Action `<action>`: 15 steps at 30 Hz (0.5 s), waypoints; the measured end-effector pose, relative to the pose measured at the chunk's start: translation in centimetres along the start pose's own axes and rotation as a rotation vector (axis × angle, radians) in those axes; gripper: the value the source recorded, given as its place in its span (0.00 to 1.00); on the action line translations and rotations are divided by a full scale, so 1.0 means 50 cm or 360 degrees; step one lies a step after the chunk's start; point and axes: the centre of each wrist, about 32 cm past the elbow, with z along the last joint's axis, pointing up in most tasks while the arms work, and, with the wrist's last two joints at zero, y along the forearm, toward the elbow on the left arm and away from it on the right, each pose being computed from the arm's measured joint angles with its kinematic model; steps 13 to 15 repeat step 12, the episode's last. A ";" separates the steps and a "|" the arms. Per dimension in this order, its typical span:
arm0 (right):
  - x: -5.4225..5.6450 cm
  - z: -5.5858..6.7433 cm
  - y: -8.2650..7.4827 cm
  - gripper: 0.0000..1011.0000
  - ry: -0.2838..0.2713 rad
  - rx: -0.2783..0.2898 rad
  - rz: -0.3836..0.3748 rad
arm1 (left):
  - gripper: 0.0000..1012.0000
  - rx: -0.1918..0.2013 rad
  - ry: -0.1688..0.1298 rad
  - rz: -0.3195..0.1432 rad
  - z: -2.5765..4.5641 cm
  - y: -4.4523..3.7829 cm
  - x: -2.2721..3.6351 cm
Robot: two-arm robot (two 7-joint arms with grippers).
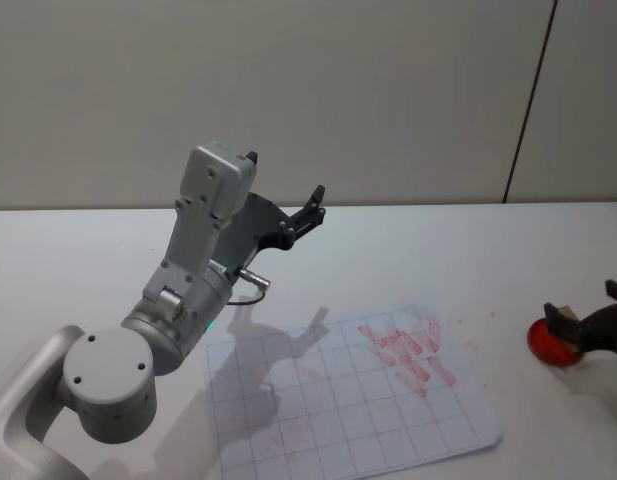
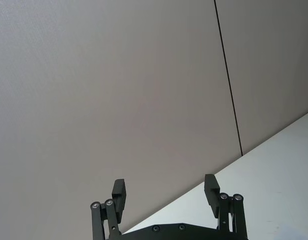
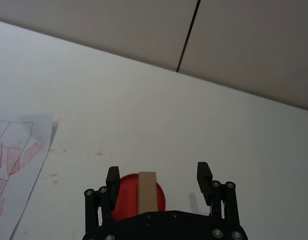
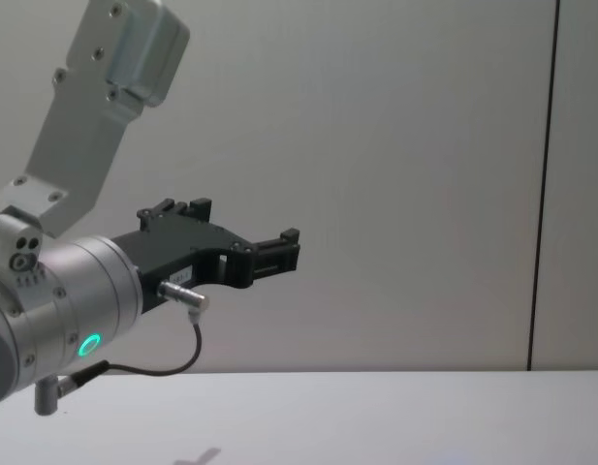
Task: Use the one hand to pick up the stamp and affix it onto the A4 paper.
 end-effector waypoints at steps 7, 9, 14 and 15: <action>0.009 -0.001 -0.015 0.99 -0.0026 0.0136 -0.0045 | 0.99 0.0000 0.0000 0.0000 0.000 0.000 0.000; 0.013 -0.002 -0.020 0.99 -0.0037 0.0183 -0.0059 | 0.99 0.0000 0.0000 0.0000 0.000 0.000 0.000; 0.019 -0.004 -0.026 0.99 -0.0053 0.0246 -0.0077 | 0.99 0.0000 0.0000 0.0000 0.000 0.000 0.000; 0.019 -0.004 -0.026 0.99 -0.0053 0.0246 -0.0077 | 0.99 0.0000 0.0000 0.0000 0.000 0.000 0.000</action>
